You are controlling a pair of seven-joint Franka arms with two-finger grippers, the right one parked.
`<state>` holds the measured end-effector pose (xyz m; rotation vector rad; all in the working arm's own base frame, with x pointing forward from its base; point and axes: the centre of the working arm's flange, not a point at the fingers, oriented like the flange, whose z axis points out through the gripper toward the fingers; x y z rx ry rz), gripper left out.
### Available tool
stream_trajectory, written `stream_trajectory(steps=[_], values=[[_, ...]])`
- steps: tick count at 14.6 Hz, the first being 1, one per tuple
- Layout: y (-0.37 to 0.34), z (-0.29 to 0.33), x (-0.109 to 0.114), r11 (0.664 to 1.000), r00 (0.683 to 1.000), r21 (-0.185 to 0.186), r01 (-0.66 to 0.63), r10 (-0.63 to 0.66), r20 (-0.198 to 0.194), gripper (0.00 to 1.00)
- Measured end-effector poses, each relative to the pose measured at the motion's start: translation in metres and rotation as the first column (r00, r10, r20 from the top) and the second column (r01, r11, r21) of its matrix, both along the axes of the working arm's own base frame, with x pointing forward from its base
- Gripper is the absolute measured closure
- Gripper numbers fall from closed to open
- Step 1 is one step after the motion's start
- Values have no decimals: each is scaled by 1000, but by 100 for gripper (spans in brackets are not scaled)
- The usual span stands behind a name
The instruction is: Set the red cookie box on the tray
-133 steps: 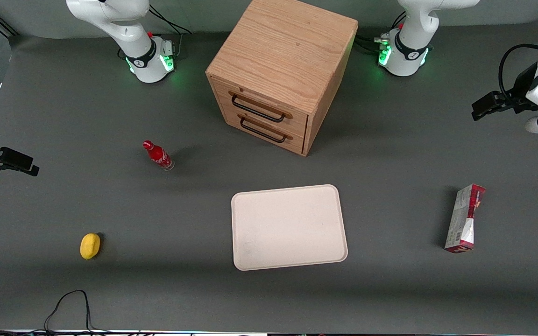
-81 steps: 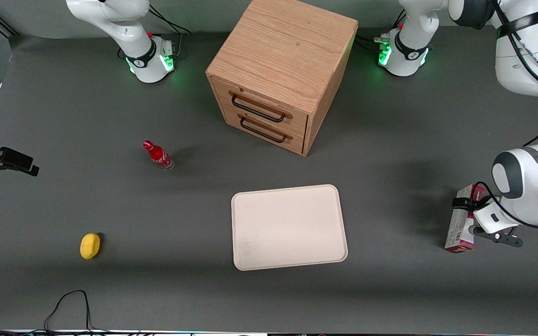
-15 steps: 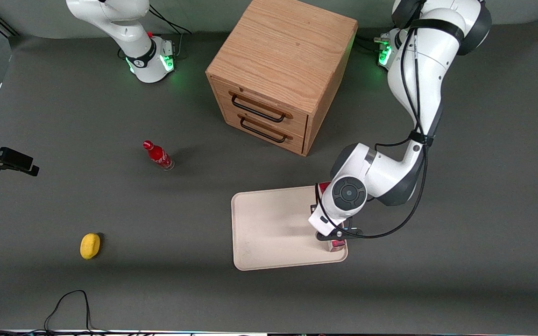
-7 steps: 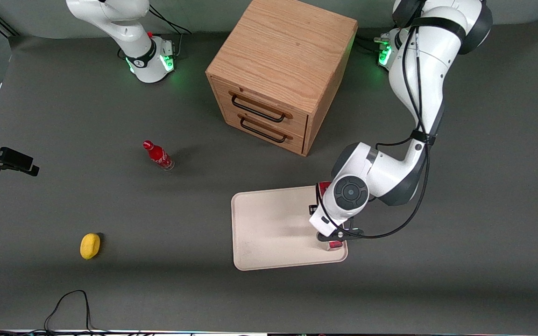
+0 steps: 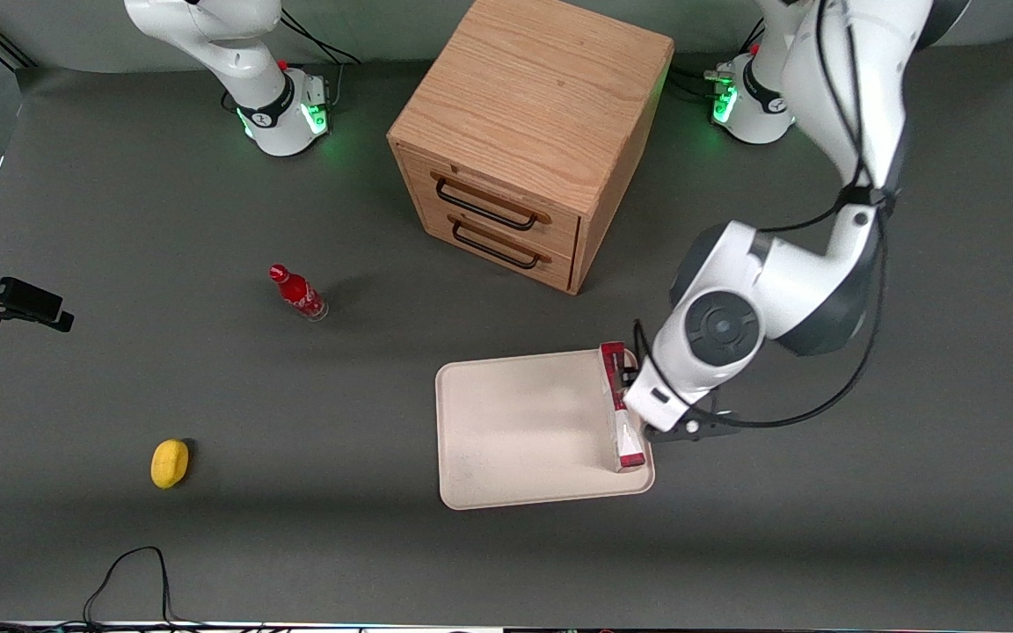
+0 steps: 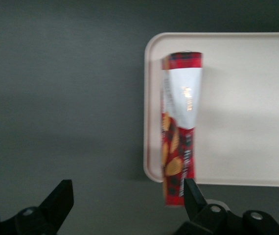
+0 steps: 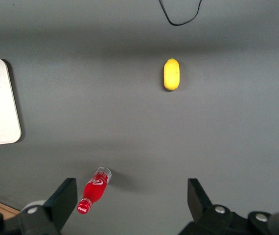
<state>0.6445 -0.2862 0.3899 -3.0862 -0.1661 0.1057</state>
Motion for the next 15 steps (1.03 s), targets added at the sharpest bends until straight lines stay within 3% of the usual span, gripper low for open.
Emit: stream_trajectory(steps=[8, 12, 15], values=[[168, 93, -75, 998, 1000, 62, 10, -11, 17, 0], [283, 122, -97, 999, 999, 28, 38, -37, -14, 0], [323, 143, -104, 1000, 1000, 12, 29, -29, -1, 0]])
